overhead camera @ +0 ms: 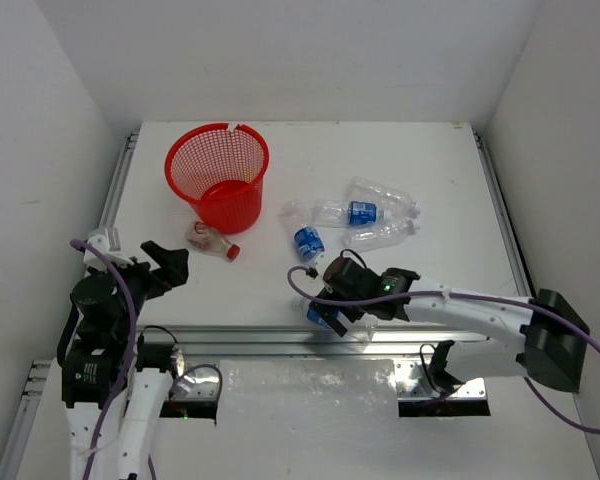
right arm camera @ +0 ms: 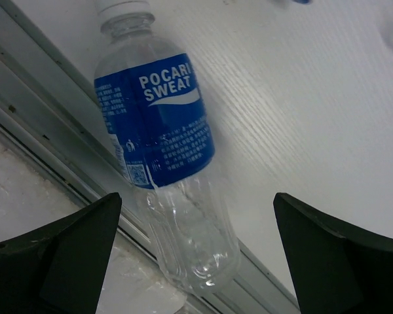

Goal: Put the plastic bottles in the bin

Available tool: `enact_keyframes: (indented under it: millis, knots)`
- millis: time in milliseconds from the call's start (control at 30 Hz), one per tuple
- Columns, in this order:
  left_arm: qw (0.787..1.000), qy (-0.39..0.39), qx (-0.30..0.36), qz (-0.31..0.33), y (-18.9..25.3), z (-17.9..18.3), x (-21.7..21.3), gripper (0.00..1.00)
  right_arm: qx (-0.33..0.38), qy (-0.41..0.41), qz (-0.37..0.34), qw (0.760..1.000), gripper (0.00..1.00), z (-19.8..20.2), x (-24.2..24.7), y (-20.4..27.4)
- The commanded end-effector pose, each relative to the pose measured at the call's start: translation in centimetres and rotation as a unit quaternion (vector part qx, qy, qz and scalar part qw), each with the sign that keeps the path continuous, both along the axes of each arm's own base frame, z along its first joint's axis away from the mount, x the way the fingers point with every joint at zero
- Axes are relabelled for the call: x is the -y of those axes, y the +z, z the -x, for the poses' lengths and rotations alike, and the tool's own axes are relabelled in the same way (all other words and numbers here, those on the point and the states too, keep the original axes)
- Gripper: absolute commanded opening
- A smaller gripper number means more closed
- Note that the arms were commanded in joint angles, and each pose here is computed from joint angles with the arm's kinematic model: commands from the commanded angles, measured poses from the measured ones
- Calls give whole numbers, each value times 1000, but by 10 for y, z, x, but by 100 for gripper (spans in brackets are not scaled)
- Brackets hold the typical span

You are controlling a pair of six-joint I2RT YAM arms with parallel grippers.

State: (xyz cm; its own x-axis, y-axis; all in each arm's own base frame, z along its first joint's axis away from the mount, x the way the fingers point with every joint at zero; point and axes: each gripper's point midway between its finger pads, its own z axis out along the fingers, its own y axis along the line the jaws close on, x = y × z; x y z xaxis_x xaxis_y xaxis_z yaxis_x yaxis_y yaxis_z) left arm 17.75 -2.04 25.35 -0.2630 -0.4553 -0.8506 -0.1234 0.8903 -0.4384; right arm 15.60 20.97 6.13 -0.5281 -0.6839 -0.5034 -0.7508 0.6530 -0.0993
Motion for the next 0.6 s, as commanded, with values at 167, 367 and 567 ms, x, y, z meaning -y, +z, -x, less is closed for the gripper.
enact_keyframes:
  millis: [167,367,567]
  knots:
    - [1000,-2,1,2,2,-4,1,100,-72,56,-9,996,92,20,-24,-39]
    - [998,-54,-28,14,-8,-8,19,100,-59,37,-45,997,38,21,-25,-29]
    - [961,-252,-8,112,-8,-2,91,98,23,26,-262,965,15,15,-55,71]
